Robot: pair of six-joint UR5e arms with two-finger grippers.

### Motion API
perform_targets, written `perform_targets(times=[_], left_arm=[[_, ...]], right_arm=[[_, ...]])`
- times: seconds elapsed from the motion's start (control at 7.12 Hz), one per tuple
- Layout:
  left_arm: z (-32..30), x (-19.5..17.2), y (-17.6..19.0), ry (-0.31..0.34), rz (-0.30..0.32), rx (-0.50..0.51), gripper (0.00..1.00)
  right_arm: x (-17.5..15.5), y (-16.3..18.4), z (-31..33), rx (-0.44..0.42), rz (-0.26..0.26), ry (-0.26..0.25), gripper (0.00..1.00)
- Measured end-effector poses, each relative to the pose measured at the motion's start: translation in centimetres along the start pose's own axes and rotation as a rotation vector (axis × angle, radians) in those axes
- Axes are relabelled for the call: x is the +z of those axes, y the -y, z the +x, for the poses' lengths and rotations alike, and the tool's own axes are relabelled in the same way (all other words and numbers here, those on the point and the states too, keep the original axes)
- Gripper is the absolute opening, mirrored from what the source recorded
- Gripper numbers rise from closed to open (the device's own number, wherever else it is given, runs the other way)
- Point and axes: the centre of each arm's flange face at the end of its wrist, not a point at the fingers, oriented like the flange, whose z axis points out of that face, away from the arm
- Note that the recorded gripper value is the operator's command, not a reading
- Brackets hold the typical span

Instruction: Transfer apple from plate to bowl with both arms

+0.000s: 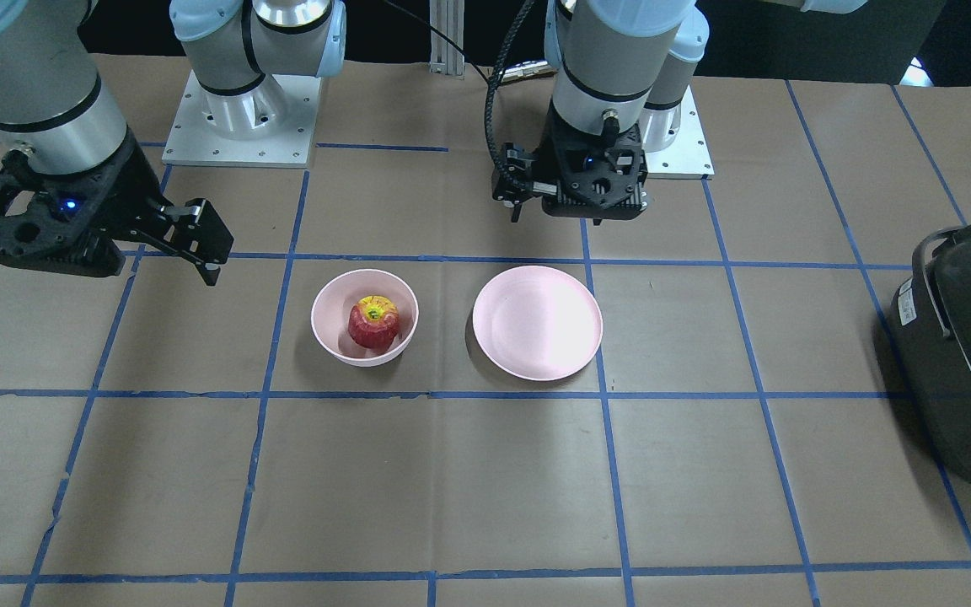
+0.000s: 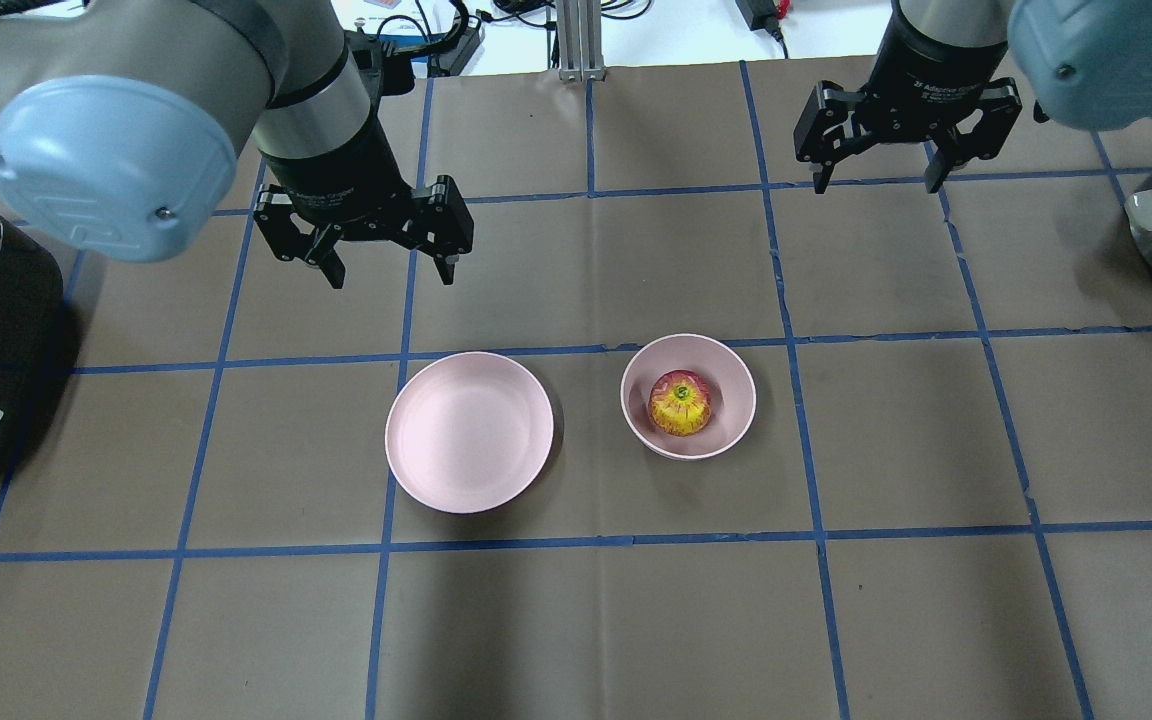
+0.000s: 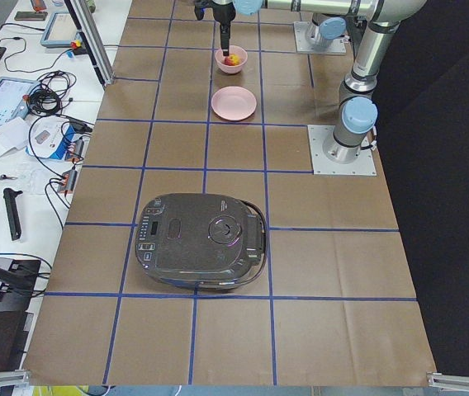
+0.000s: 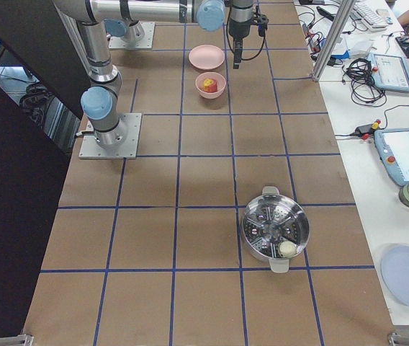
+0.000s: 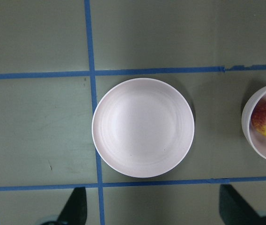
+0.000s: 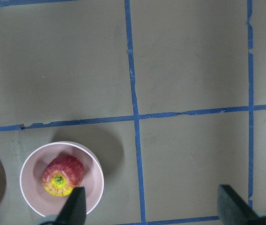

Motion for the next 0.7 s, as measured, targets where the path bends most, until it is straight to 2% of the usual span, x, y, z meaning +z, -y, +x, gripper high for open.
perform_targets(times=[0.28, 0.7], left_arm=[[0.2, -1.0, 2.5, 0.025, -0.012, 0.004, 1.0], [0.6, -1.1, 3.1, 0.025, -0.029, 0.001, 1.0]], right_arm=[[0.3, 0.0, -0.1, -0.003, -0.007, -0.001, 1.0], [0.4, -0.1, 0.0, -0.003, -0.008, -0.002, 1.0]])
